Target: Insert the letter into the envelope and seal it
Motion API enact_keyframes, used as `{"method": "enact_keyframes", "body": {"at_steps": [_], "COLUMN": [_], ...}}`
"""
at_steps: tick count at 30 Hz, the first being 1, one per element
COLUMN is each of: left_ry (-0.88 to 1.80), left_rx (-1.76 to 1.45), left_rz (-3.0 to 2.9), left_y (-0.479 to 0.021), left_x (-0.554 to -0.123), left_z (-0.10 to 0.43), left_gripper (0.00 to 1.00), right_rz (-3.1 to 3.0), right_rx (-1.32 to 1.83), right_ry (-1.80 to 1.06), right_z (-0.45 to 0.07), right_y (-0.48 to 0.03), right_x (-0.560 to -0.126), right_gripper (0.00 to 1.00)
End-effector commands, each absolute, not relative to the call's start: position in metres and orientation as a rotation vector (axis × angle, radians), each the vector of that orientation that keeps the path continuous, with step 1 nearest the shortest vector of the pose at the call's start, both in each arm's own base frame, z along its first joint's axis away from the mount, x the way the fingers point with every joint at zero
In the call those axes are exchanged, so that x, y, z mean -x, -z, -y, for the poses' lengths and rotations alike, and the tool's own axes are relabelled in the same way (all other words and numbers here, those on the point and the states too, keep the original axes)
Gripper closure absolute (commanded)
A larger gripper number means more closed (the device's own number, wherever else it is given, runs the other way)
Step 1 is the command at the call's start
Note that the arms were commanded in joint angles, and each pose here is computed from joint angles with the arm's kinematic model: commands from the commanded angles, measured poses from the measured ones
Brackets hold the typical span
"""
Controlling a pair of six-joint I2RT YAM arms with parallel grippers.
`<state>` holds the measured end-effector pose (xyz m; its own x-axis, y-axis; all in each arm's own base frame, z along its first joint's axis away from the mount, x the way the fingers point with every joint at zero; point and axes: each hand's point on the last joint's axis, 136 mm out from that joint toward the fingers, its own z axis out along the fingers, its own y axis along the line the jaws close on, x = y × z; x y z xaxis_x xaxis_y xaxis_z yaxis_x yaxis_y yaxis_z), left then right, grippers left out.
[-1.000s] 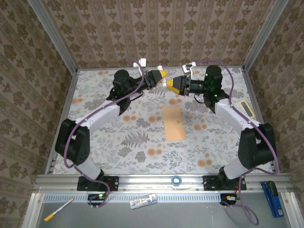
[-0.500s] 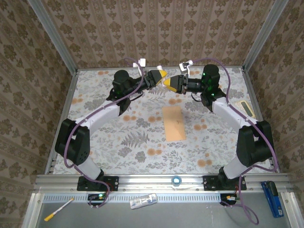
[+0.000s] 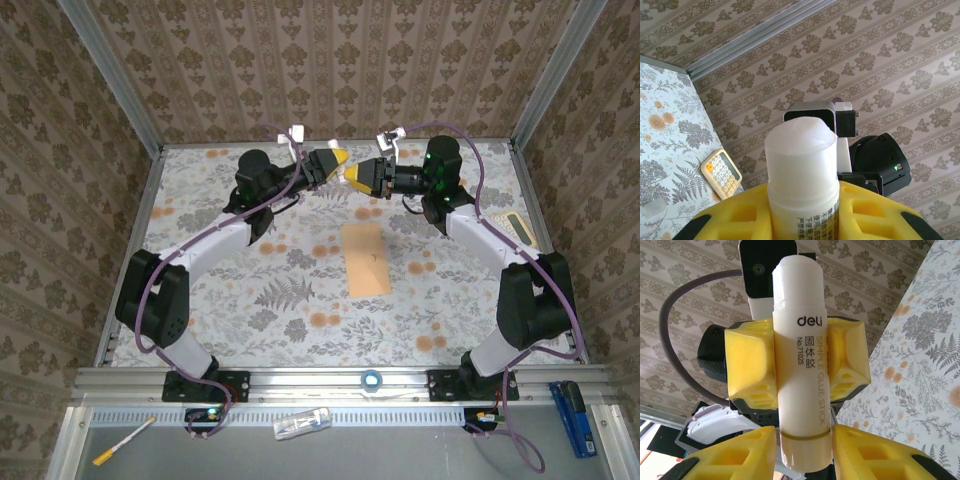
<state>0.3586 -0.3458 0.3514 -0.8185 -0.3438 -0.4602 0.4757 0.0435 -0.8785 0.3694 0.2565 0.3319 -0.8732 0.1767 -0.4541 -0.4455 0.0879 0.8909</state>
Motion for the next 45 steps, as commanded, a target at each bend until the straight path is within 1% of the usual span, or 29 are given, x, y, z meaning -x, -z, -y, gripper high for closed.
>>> {"method": "enact_keyframes", "body": {"at_steps": [1, 12, 16, 18, 23, 36, 45], "left_ry": [1.826, 1.810, 1.811, 1.809, 1.794, 1.583, 1.452], "left_rx": [-0.130, -0.102, -0.095, -0.097, -0.100, -0.160, -0.119], "left_rz": [-1.685, -1.693, -1.697, -1.695, -1.710, -1.869, -2.016], "left_y": [-0.366, -0.362, -0.360, -0.361, -0.359, -0.354, -0.337], "left_x": [-0.359, -0.362, -0.362, -0.362, -0.362, -0.354, -0.351], "left_z": [0.337, 0.333, 0.332, 0.332, 0.331, 0.340, 0.343], "left_gripper": [1.00, 1.00, 1.00, 1.00, 1.00, 1.00, 1.00], "right_rz": [-1.910, -1.919, -1.921, -1.921, -1.935, -2.122, -2.262], "right_rx": [0.345, 0.365, 0.357, 0.352, 0.349, 0.375, 0.418], "right_ry": [-1.868, -1.883, -1.880, -1.878, -1.852, -1.579, -1.285], "right_z": [-0.264, -0.271, -0.271, -0.271, -0.272, -0.288, -0.305], "right_y": [-0.340, -0.337, -0.336, -0.336, -0.336, -0.317, -0.291], "right_x": [-0.362, -0.358, -0.359, -0.360, -0.360, -0.355, -0.351], "right_gripper": [0.65, 0.66, 0.70, 0.73, 0.76, 0.80, 0.80]}}
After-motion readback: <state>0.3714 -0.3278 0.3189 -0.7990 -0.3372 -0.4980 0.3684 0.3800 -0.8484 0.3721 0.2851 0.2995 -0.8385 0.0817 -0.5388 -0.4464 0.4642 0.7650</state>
